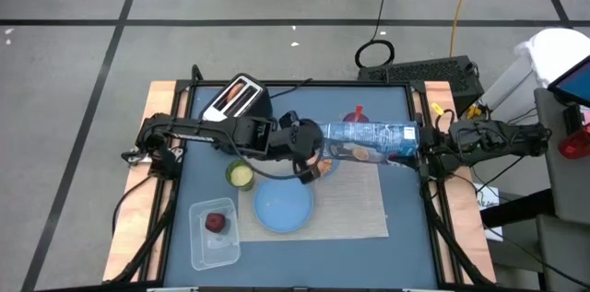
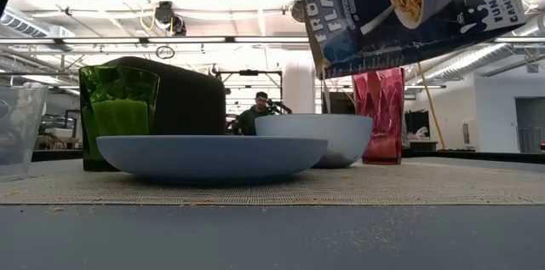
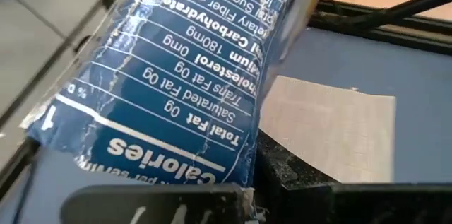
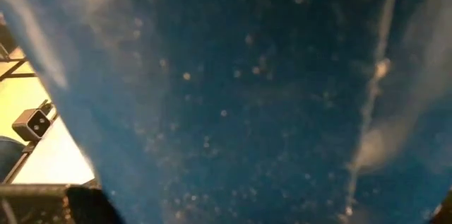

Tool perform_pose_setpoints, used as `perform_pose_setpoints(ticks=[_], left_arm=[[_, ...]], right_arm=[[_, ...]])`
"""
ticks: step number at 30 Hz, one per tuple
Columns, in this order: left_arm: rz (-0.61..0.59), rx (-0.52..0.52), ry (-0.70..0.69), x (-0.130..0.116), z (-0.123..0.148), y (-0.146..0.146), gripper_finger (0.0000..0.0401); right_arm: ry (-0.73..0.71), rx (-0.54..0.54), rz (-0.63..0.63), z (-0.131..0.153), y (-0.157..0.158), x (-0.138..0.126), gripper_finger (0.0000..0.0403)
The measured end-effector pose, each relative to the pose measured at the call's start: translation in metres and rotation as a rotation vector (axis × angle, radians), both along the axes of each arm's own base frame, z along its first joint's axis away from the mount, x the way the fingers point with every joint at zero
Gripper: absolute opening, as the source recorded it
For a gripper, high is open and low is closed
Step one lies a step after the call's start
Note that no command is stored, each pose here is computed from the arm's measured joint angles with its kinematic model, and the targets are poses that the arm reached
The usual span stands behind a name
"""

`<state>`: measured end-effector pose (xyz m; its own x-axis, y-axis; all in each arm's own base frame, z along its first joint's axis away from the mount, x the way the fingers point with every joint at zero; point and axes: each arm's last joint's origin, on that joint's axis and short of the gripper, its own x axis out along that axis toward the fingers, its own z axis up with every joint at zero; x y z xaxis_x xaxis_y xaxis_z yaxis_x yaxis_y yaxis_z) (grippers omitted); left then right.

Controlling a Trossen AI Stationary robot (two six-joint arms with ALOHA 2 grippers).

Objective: Arrange a breakfast setting
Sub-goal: Pour the cereal into the light blue bowl

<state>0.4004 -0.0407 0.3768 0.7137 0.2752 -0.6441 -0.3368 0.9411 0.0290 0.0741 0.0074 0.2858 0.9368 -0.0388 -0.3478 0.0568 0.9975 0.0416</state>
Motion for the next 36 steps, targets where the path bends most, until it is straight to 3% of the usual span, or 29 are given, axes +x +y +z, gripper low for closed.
perform_pose_setpoints(ticks=[3, 6, 12, 19, 26, 36], left_arm=[[0.031, -0.043, -0.011, 0.0, 0.0, 0.004, 0.0006], [-0.024, -0.015, 0.003, 0.001, 0.0, 0.002, 0.0006], [0.019, -0.026, -0.001, 0.001, 0.0, 0.007, 0.0006], [0.016, -0.028, -0.002, -0.001, 0.001, 0.006, 0.0006], [0.006, -0.035, 0.004, 0.001, -0.001, 0.005, 0.0006], [0.018, -0.033, 0.0, -0.001, 0.001, 0.006, 0.0006]], right_arm=[[-0.001, 0.014, -0.004, 0.0, 0.0, 0.0, 0.0276], [0.001, 0.029, 0.022, 0.0, 0.001, 0.0, 0.0276], [-0.006, -0.007, -0.054, 0.0, -0.002, 0.0, 0.0276], [-0.055, -0.016, -0.046, 0.005, -0.001, 0.001, 0.0276], [0.009, 0.001, -0.053, -0.001, -0.002, -0.001, 0.0276], [-0.092, -0.028, -0.043, 0.008, -0.001, 0.002, 0.0276]])
